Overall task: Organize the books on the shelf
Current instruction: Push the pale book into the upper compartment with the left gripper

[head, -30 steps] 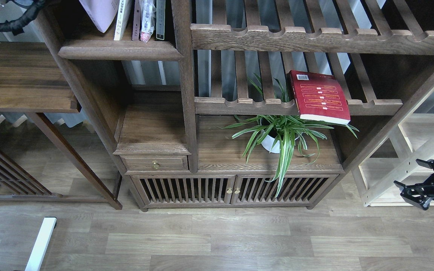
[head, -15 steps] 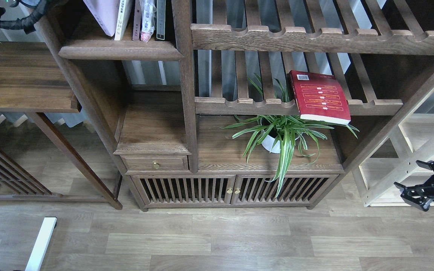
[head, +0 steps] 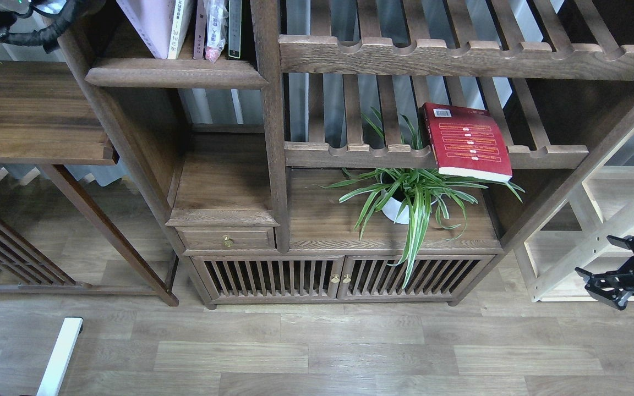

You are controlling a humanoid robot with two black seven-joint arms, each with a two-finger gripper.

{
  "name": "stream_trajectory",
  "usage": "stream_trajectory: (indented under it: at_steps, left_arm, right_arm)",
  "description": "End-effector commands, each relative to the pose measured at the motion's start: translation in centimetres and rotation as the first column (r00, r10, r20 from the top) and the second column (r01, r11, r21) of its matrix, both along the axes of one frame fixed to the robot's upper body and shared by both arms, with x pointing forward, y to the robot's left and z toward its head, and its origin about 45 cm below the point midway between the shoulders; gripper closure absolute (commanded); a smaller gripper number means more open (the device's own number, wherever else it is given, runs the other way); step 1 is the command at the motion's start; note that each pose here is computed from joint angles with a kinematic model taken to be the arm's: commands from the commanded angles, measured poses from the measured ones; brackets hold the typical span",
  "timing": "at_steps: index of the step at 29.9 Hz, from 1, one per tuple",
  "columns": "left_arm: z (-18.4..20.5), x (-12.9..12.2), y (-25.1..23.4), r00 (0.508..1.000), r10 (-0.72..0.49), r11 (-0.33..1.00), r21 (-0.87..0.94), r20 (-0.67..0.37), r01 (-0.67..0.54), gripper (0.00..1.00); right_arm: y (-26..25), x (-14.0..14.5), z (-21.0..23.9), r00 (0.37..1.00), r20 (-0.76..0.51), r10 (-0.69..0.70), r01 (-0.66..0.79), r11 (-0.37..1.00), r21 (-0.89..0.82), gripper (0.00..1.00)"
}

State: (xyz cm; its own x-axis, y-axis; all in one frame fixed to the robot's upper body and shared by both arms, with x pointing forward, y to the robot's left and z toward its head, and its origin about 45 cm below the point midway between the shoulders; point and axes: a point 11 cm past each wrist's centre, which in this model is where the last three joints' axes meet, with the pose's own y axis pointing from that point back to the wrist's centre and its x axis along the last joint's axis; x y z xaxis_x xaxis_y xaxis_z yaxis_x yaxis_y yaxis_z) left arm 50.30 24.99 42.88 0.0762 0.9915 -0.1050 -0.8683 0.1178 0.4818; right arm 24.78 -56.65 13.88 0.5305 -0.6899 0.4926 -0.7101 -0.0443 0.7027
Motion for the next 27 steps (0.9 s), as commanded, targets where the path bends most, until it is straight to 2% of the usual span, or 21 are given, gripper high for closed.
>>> stream_trajectory:
  at_steps: [1,13,21,27]
  left_arm:
    - [-0.8,0.3,0.1,1.000,0.027,0.999,0.022,-0.016,-0.027,1.00]
    - [-2.3,1.2,0.4,0.996,0.078,0.995,0.067,-0.048,-0.074,0.99]
    - [-2.0,1.2,0.0,0.999,0.019,0.998,0.063,-0.029,-0.017,0.99]
    - [-2.0,1.2,0.2,0.999,0.022,0.998,0.063,-0.035,-0.020,0.99]
  right_arm:
    - [0.0,0.0,0.0,1.000,0.000,0.000,0.000,1.000,0.001,0.12]
    - [0.0,-0.1,-0.1,1.000,-0.001,-0.003,0.003,1.000,0.002,0.12]
    - [0.0,-0.1,-0.1,1.000,-0.002,-0.001,0.001,1.000,0.003,0.12]
    - [0.1,0.0,-0.1,1.000,0.000,0.000,0.000,1.000,0.004,0.12]
